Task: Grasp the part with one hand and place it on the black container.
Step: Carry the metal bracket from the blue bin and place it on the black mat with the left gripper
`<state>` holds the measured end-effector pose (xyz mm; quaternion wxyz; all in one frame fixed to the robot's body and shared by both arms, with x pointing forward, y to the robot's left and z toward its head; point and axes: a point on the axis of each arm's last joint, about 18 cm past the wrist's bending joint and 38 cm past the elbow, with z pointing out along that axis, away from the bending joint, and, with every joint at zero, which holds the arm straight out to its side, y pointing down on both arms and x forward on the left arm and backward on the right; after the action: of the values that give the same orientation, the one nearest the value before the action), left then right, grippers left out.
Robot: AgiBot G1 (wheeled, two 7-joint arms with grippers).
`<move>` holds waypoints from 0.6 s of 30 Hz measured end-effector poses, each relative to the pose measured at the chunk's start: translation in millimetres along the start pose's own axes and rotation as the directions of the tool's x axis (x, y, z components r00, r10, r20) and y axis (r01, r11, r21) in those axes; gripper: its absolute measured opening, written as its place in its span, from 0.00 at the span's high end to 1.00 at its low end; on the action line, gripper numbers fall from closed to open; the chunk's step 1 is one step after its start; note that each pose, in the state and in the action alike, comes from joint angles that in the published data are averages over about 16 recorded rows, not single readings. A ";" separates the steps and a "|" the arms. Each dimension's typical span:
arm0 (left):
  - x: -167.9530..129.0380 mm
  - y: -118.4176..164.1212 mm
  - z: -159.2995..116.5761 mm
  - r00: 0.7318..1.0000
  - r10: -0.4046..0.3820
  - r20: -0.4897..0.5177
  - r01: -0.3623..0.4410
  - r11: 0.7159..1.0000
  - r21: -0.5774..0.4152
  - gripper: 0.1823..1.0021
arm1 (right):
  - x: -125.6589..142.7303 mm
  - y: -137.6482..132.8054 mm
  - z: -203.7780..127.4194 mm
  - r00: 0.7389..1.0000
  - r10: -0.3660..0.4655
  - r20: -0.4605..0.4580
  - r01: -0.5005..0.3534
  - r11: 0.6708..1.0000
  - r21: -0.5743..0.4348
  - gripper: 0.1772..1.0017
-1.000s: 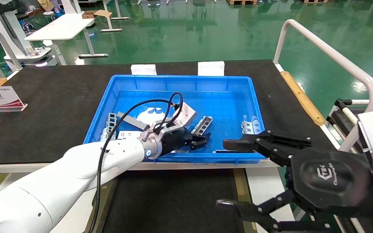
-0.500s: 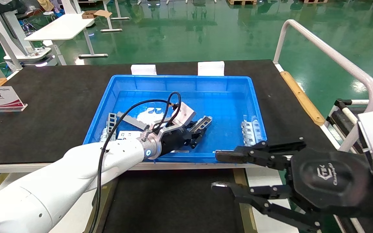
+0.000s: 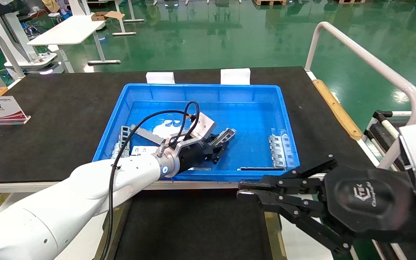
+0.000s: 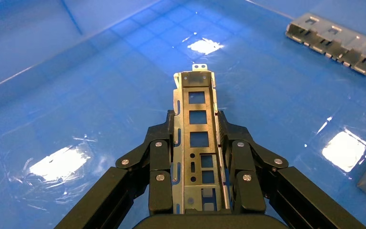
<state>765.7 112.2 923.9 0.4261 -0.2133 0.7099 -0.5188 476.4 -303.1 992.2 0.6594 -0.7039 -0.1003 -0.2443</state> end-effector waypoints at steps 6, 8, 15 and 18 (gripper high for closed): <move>-11.5 -21.6 -3.8 1.000 -0.024 0.007 0.023 0.998 0.051 0.78 | 0.0 0.0 0.0 1.000 0.000 0.000 0.000 1.000 0.000 0.96; -16.3 -30.1 -6.4 1.000 -0.027 0.005 0.026 0.997 0.070 0.78 | 0.0 0.0 0.0 1.000 0.000 0.000 0.000 1.000 0.000 0.96; -29.8 -55.9 -29.3 0.997 -0.008 -0.077 0.020 0.988 0.153 0.79 | 0.0 0.0 0.0 1.000 0.000 0.000 0.000 1.000 0.000 0.98; -30.1 -61.9 -46.5 0.989 0.020 -0.150 0.010 0.980 0.200 0.79 | 0.0 0.0 0.0 1.000 0.000 0.000 0.000 1.000 0.000 0.98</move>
<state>735.1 137.5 996.9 0.3917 -0.1278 0.6849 -0.6010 476.4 -303.1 992.2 0.6594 -0.7039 -0.1003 -0.2443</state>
